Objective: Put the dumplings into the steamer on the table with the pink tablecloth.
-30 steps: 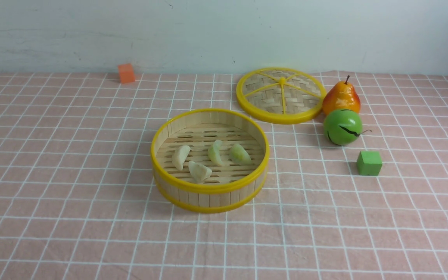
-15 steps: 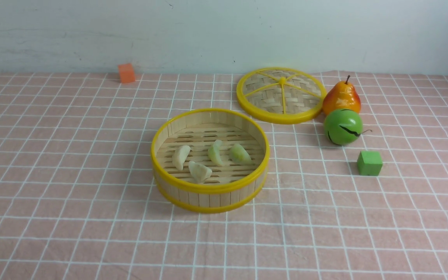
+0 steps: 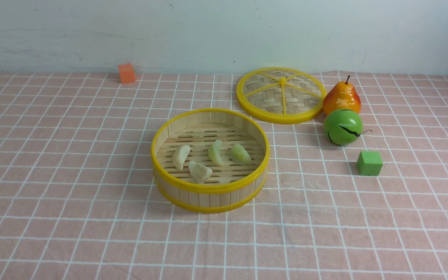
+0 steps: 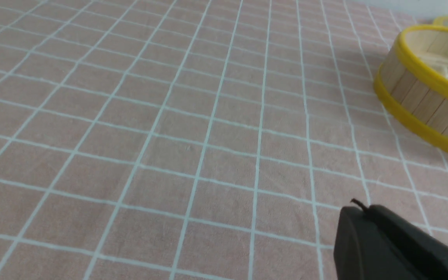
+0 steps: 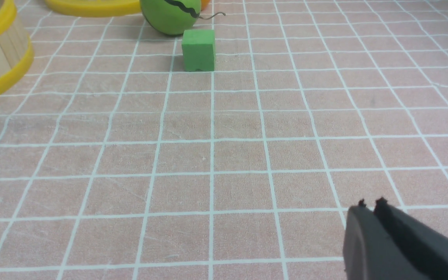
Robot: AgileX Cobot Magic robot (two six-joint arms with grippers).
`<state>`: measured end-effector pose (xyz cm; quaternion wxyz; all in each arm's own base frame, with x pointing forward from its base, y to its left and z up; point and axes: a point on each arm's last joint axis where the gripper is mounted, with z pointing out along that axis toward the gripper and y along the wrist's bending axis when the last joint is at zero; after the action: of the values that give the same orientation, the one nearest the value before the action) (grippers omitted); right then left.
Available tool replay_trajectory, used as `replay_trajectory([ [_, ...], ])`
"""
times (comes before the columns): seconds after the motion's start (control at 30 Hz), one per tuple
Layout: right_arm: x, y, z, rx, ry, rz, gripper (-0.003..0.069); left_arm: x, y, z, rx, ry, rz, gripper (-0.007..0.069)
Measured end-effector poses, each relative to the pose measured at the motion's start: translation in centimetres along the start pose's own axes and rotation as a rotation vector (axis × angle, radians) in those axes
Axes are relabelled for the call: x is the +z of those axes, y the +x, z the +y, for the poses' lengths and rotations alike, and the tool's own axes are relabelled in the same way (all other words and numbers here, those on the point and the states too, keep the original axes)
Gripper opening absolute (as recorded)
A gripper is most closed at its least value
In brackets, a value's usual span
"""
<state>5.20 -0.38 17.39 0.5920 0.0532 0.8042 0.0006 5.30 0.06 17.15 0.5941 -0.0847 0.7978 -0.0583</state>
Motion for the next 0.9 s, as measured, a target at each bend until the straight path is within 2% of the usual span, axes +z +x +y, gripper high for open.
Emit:
replay_trajectory([
  [0.23,0.0,0.0,0.0,0.0,0.0,0.0,0.0046,0.01,0.09,0.02,0.053,-0.001,0.007,-0.0013],
  [0.9,0.0,0.0,0.0,0.0,0.0,0.0,0.0077,0.01,0.09,0.02,0.056,-0.001,0.007,-0.0013],
])
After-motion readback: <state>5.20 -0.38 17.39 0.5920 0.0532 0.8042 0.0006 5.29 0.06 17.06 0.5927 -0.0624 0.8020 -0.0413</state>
